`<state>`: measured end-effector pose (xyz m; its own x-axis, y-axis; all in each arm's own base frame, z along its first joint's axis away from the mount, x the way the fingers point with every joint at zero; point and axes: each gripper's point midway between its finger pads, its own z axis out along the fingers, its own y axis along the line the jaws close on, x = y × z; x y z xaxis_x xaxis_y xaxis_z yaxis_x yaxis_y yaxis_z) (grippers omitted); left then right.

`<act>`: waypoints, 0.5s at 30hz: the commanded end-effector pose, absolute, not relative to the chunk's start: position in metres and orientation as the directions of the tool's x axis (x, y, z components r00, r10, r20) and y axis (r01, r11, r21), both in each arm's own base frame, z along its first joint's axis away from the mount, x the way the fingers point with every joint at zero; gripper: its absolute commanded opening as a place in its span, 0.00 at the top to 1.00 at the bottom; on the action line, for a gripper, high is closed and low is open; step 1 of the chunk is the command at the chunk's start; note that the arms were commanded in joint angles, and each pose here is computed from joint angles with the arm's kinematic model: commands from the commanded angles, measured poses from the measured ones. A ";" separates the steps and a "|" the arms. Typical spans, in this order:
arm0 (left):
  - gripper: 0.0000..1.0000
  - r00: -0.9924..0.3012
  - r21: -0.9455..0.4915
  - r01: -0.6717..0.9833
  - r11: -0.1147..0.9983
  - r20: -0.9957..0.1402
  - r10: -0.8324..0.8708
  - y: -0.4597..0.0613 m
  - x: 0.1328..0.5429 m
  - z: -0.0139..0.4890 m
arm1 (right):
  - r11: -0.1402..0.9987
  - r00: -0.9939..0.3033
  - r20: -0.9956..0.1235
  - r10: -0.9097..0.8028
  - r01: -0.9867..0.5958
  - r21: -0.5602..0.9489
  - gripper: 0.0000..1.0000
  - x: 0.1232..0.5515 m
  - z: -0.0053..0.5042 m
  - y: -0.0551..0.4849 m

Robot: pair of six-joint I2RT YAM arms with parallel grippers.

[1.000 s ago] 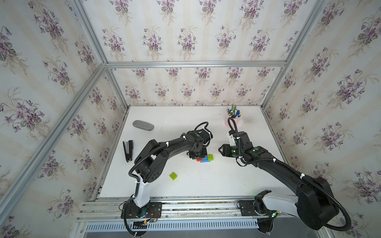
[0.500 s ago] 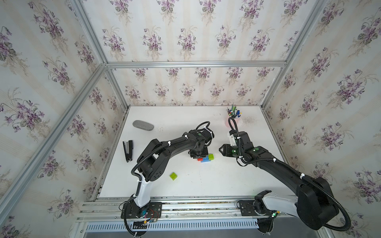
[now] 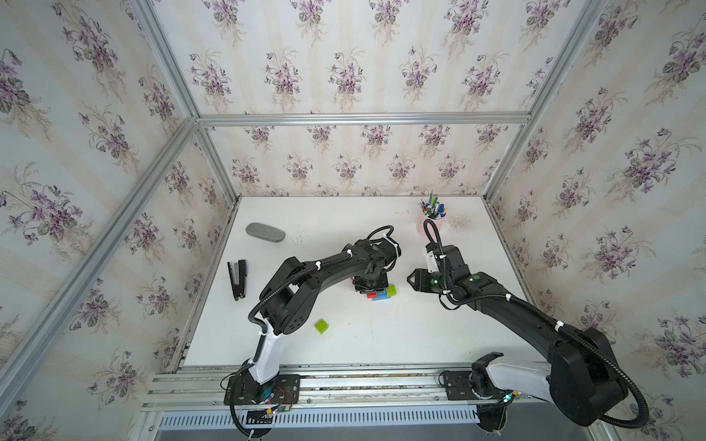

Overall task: Assemble the letter y with lego
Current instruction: Assemble the lego brick with the lego brick.

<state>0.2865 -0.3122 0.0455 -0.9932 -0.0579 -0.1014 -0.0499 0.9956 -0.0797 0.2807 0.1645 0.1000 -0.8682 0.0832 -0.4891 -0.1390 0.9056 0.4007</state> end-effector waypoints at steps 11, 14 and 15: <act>0.99 -0.995 0.045 -0.081 0.996 -0.070 -0.078 -0.302 0.274 0.033 | 0.910 -0.851 -0.517 0.096 -0.135 0.393 0.49 0.286 0.108 0.154; 1.00 -0.992 0.058 -0.093 0.994 -0.092 -0.087 -0.300 0.274 0.036 | 0.910 -0.847 -0.520 0.113 -0.122 0.396 0.48 0.287 0.109 0.150; 1.00 -0.991 0.062 -0.094 0.994 -0.101 -0.088 -0.300 0.273 0.038 | 0.911 -0.845 -0.521 0.118 -0.117 0.396 0.48 0.287 0.109 0.148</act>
<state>0.2851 -0.3143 0.0438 -0.9894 -0.0688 -0.1275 -0.0677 0.9976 -0.0124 0.2868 0.1507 0.1077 -0.8498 0.1087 -0.5158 -0.1237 0.9101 0.3956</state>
